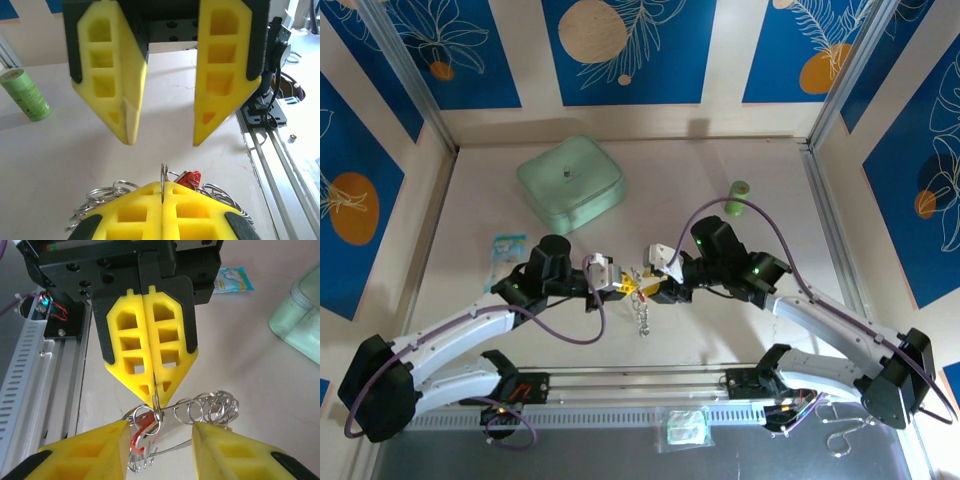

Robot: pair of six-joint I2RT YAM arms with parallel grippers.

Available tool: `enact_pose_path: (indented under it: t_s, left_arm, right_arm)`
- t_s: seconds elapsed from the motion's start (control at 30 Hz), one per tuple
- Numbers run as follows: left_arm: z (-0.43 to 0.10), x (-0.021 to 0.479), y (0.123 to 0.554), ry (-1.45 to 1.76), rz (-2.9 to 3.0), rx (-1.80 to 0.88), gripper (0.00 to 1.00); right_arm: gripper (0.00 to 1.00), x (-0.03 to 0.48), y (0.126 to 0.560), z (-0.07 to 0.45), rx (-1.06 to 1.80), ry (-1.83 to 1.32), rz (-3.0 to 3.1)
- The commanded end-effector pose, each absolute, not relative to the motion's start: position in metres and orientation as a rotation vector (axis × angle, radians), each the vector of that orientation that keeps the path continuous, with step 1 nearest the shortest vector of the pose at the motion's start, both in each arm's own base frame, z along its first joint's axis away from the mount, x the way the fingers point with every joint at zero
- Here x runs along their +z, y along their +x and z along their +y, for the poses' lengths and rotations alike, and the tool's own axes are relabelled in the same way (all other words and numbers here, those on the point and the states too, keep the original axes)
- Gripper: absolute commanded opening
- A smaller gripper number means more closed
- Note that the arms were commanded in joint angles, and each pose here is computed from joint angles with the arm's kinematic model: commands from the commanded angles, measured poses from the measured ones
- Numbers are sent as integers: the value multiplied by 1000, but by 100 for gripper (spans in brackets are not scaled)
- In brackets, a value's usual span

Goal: Put the keys on the keyring

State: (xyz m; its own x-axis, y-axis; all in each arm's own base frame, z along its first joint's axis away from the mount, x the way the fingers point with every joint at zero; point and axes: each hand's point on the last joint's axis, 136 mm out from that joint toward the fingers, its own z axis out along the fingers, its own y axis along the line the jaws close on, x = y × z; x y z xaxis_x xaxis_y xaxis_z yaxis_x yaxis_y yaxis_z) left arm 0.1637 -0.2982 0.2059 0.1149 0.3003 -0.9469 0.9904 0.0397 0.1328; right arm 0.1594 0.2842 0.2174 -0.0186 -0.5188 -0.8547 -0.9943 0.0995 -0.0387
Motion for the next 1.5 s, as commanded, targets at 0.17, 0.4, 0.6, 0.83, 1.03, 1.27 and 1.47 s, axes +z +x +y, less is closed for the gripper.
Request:
enact_pose_path:
  t_s: [0.17,0.4,0.6,0.83,1.03,1.27,1.47]
  left_arm:
    - [-301,224,164,1357,1303,-937,0]
    - [-301,224,165,1351,1306,-936,0]
    - [-301,225,165,1350,1304,-935,0]
    - [-301,226,165,1348,1303,-934,0]
    - [-300,224,164,1358,1303,-929,0]
    - [-302,229,158,1385,1254,-953,0]
    - [-303,237,150,1387,1182,-997,0]
  right_arm:
    - [39,204,155,290,897,-1412,1687]
    - [38,191,157,289,872,-1422,1727]
    - [35,188,158,288,844,-1435,1749]
    - [28,185,157,291,847,-1454,1754]
    - [16,187,164,286,773,-1454,1739]
    - [5,188,163,276,740,-1506,1767]
    - [3,177,156,280,806,-1533,1803]
